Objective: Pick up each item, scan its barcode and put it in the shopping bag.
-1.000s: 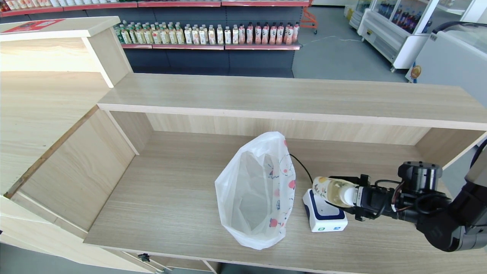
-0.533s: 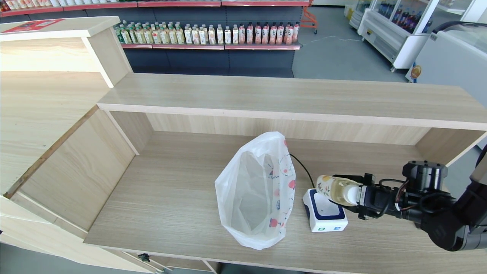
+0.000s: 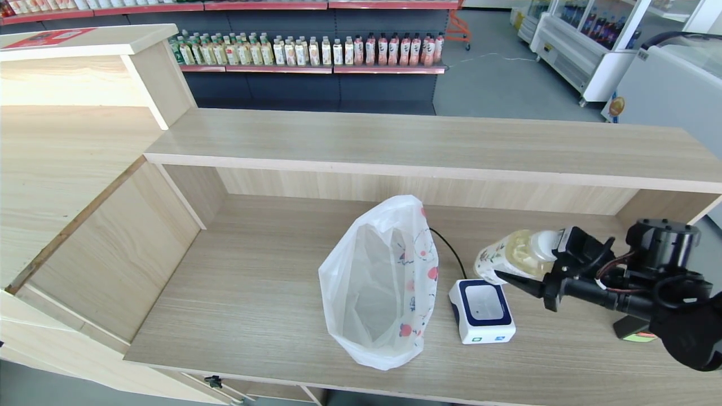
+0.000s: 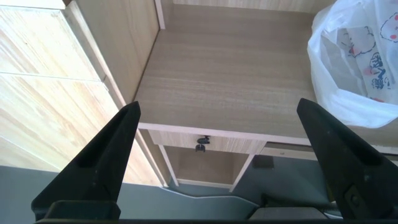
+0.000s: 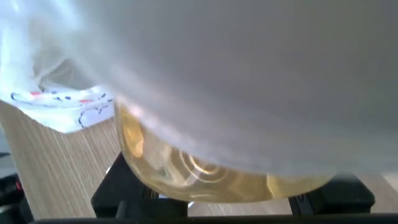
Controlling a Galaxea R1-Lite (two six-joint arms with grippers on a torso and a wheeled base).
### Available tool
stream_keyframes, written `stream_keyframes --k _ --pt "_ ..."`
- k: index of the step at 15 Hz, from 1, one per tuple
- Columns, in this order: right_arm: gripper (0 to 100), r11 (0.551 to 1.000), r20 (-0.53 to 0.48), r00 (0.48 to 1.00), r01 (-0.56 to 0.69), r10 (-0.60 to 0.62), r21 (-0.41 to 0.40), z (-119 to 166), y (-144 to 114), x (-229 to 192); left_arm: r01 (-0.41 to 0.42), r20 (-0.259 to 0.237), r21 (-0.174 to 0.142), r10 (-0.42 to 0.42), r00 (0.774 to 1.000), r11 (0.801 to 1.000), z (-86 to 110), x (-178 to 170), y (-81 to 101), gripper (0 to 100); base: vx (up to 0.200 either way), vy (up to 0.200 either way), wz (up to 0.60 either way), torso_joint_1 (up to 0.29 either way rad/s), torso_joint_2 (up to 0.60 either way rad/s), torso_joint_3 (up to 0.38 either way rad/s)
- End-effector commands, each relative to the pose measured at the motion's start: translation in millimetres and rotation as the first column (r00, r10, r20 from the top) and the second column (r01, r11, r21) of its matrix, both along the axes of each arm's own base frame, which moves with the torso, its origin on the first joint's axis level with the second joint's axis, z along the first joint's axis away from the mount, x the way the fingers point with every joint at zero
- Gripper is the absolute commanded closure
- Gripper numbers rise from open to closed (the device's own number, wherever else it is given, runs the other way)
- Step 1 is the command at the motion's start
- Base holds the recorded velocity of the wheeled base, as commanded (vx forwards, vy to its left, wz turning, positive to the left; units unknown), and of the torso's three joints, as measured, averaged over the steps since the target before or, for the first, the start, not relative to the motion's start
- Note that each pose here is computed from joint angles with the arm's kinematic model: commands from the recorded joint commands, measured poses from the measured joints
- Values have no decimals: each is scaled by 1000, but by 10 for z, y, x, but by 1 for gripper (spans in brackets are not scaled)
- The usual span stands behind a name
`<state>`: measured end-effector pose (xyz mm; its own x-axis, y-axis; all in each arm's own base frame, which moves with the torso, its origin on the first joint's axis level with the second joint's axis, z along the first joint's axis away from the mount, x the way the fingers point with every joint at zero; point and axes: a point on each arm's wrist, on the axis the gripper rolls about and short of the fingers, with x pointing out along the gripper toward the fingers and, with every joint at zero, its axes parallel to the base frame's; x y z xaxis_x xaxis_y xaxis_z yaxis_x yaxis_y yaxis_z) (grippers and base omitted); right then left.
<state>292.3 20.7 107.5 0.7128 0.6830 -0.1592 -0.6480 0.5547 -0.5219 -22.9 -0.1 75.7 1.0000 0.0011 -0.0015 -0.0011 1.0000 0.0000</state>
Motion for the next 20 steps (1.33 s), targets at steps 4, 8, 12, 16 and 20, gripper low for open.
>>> stream_keyframes --k 4,8,12,16,20 --pt "100 921 -174 978 170 -115 350 498 221 -188 0 0 0 0 1000 1000 -1 0 0 0 0 0 0 0 0 0" --pt "100 864 -340 937 233 -76 447 391 472 -174 0 0 0 0 1000 1000 -1 0 0 0 0 0 0 0 0 0" --pt "100 877 -353 935 190 -24 442 358 650 -195 0 0 5 0 1000 1000 -1 0 0 0 0 0 0 0 0 0" --pt "100 884 -362 932 165 4 437 320 744 -201 0 0 0 0 1000 1000 -1 0 0 0 0 0 0 0 0 0" --pt "100 888 -376 926 151 27 435 273 792 -192 -2 0 -2 2 1000 1000 -1 0 0 0 0 200 0 1 2 7"
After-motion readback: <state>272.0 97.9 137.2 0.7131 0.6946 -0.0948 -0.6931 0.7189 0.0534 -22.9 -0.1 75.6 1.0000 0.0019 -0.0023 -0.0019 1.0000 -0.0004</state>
